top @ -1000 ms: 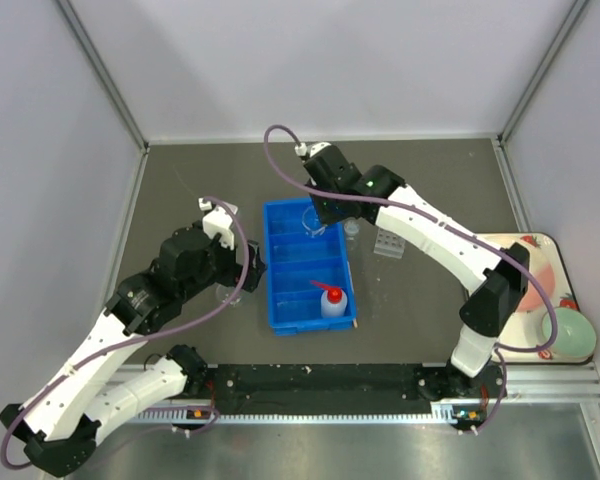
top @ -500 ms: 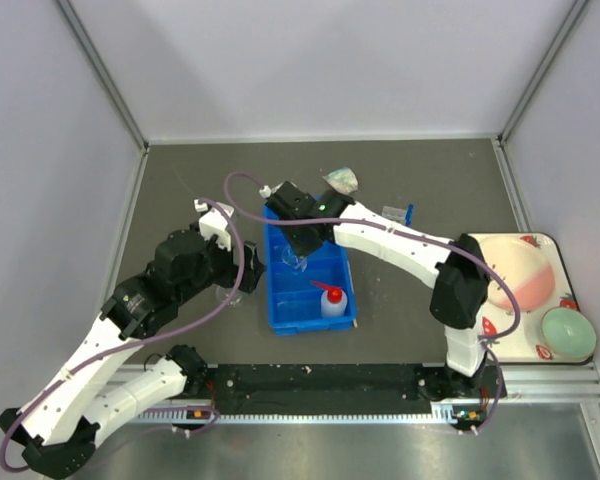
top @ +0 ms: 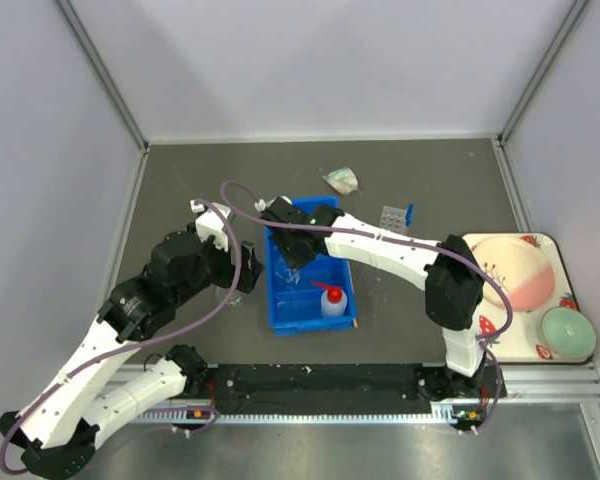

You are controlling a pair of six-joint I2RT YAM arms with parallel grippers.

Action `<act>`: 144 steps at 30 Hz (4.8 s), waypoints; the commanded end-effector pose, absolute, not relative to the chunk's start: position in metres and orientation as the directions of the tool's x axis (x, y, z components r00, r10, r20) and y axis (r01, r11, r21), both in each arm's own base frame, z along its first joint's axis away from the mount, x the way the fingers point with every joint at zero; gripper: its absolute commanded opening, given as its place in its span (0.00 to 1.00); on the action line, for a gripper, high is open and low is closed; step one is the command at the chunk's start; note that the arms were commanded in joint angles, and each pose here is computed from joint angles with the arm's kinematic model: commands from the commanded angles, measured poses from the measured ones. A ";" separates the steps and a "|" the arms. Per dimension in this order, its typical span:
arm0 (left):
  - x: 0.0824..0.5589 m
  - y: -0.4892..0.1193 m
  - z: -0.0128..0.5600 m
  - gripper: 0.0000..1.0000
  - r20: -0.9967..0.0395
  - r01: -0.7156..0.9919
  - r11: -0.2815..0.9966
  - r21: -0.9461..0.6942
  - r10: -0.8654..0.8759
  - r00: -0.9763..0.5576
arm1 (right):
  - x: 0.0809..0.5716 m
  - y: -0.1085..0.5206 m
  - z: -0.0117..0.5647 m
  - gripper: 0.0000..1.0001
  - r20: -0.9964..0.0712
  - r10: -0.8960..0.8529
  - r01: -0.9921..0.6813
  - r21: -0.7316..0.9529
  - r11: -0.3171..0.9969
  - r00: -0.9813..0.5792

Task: Organize the chemistry lab equipment

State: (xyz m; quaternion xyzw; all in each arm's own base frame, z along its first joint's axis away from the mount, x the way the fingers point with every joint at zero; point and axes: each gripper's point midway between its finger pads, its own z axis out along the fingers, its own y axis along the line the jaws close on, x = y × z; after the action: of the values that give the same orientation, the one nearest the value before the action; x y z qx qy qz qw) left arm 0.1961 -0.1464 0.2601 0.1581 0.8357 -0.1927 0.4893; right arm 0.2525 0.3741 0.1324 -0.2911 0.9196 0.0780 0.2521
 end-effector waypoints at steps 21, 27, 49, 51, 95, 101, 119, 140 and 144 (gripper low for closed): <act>0.186 -0.135 0.261 0.99 -0.883 0.428 0.884 -0.186 0.041 -0.467 | 0.244 0.404 0.091 0.00 -0.531 -0.419 -0.542 0.093 0.835 -0.736; 0.184 -0.134 0.260 0.99 -0.881 0.429 0.884 -0.187 0.042 -0.471 | 0.250 0.399 0.084 0.00 -0.537 -0.417 -0.521 0.051 0.852 -0.734; 0.185 -0.127 0.253 0.99 -0.869 0.398 0.903 -0.160 0.062 -0.490 | 0.253 0.389 0.108 0.38 -0.582 -0.387 -0.504 0.046 0.862 -0.715; 0.187 -0.125 0.254 0.99 -0.870 0.391 0.908 -0.151 0.066 -0.489 | 0.253 0.387 0.119 0.39 -0.597 -0.381 -0.504 0.046 0.862 -0.706; 0.238 -0.095 0.096 0.99 -0.534 -0.357 0.916 -0.181 -0.396 -0.747 | 0.211 0.221 0.260 0.56 -0.823 -0.181 -0.387 0.051 0.921 -0.539; 0.233 -0.090 0.083 0.99 -0.508 -0.384 0.910 -0.157 -0.408 -0.759 | 0.207 0.221 0.255 0.56 -0.819 -0.182 -0.396 0.060 0.916 -0.545; 0.223 -0.076 0.059 0.99 -0.476 -0.419 0.905 -0.076 -0.402 -0.782 | 0.202 0.224 0.241 0.56 -0.807 -0.173 -0.407 0.090 0.909 -0.565; 0.224 -0.080 0.051 0.80 -0.462 -0.402 0.911 -0.090 -0.396 -0.793 | 0.201 0.224 0.232 0.54 -0.800 -0.173 -0.404 0.094 0.910 -0.574; 0.222 -0.080 0.050 0.64 -0.458 -0.401 0.912 -0.087 -0.394 -0.797 | 0.201 0.225 0.232 0.52 -0.800 -0.170 -0.406 0.099 0.908 -0.575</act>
State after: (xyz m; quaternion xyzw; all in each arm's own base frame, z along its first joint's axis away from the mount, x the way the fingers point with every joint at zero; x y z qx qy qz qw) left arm 0.2199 -0.0792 0.0480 -0.2053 0.9513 0.0164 0.2295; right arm 0.1986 0.2217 0.2216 -0.1783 0.8841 0.1152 0.4162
